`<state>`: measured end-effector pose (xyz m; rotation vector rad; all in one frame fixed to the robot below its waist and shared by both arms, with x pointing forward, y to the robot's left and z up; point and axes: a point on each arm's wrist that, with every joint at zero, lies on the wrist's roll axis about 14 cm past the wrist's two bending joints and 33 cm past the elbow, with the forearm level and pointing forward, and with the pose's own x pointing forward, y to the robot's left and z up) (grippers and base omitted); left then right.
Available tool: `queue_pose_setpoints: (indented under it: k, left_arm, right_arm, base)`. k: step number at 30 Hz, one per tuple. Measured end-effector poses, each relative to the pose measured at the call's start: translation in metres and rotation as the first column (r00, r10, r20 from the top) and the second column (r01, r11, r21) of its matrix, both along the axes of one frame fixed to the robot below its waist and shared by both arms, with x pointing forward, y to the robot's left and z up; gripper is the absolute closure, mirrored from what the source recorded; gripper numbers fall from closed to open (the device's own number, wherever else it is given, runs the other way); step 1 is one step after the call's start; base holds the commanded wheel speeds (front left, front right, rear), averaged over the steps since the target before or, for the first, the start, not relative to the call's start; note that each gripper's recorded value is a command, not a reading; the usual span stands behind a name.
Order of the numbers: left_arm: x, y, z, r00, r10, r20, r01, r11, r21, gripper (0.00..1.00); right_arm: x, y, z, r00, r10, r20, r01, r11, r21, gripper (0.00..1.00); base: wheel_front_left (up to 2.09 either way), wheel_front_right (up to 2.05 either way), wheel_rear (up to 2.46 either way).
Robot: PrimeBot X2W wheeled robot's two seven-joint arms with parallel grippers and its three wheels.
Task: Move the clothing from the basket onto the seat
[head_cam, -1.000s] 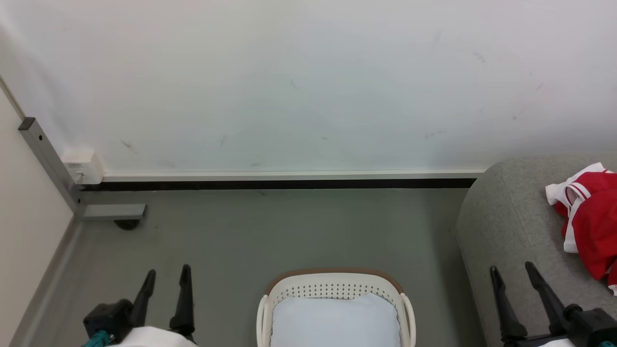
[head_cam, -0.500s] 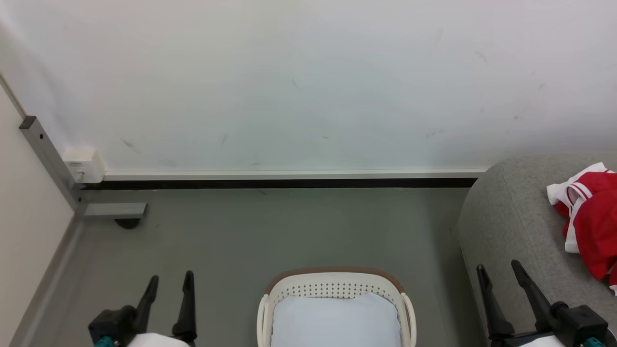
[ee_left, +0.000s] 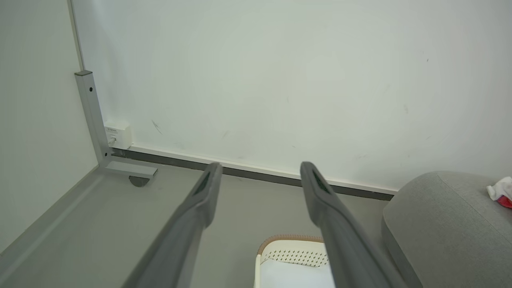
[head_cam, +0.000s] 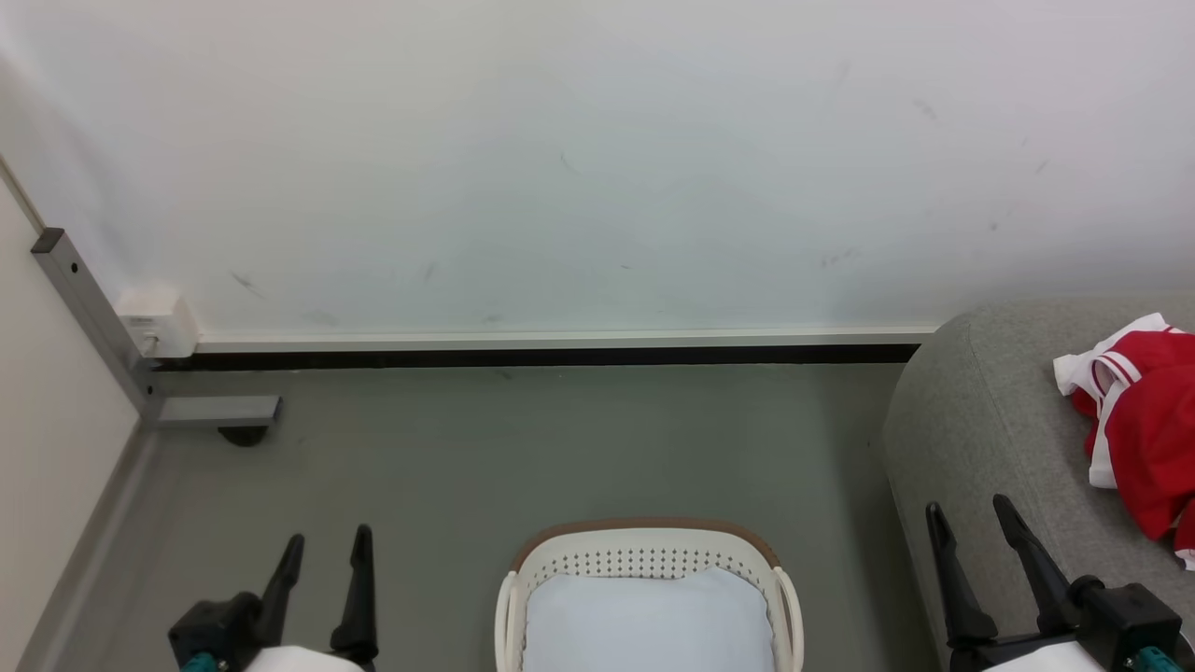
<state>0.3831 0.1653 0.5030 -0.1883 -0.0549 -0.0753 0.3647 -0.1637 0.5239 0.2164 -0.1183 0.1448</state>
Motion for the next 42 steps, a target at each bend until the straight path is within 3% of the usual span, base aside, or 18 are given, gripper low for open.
queue_pose_setpoints:
  k: [1,2,7,20,42]
  left_arm:
    - [0.0,0.0,0.0,1.0,-0.001,0.0,0.001,1.0,0.006,0.0]
    - [-0.001,0.0,-0.002,1.0,-0.001,-0.006,0.001,1.0,0.007,1.0]
    - [-0.01,0.0,-0.026,0.996,0.005,-0.088,-0.006,1.0,-0.017,1.0]
    - [-0.008,0.011,-0.026,0.991,0.045,-0.128,-0.075,0.966,-0.246,1.0]
    - [-0.005,0.019,-0.023,0.986,0.044,-0.164,-0.127,0.833,-0.538,1.0]
  right_arm:
    - [0.0,0.0,0.0,1.0,0.0,0.001,0.0,1.0,0.001,0.0]
    - [0.0,0.0,-0.002,1.0,0.0,-0.006,0.0,1.0,0.002,1.0]
    - [-0.009,-0.001,-0.026,0.996,-0.005,-0.088,0.008,1.0,0.028,1.0]
    - [-0.005,-0.013,-0.029,0.988,-0.037,-0.148,0.073,0.966,0.246,1.0]
    - [0.001,-0.026,-0.03,0.978,-0.037,-0.205,0.142,0.838,0.526,1.0]
  base:
    - [0.0,0.0,0.0]
    - [0.0,0.0,0.0]
    - [0.0,0.0,0.0]
    - [0.0,0.0,0.0]
    - [0.0,0.0,0.0]
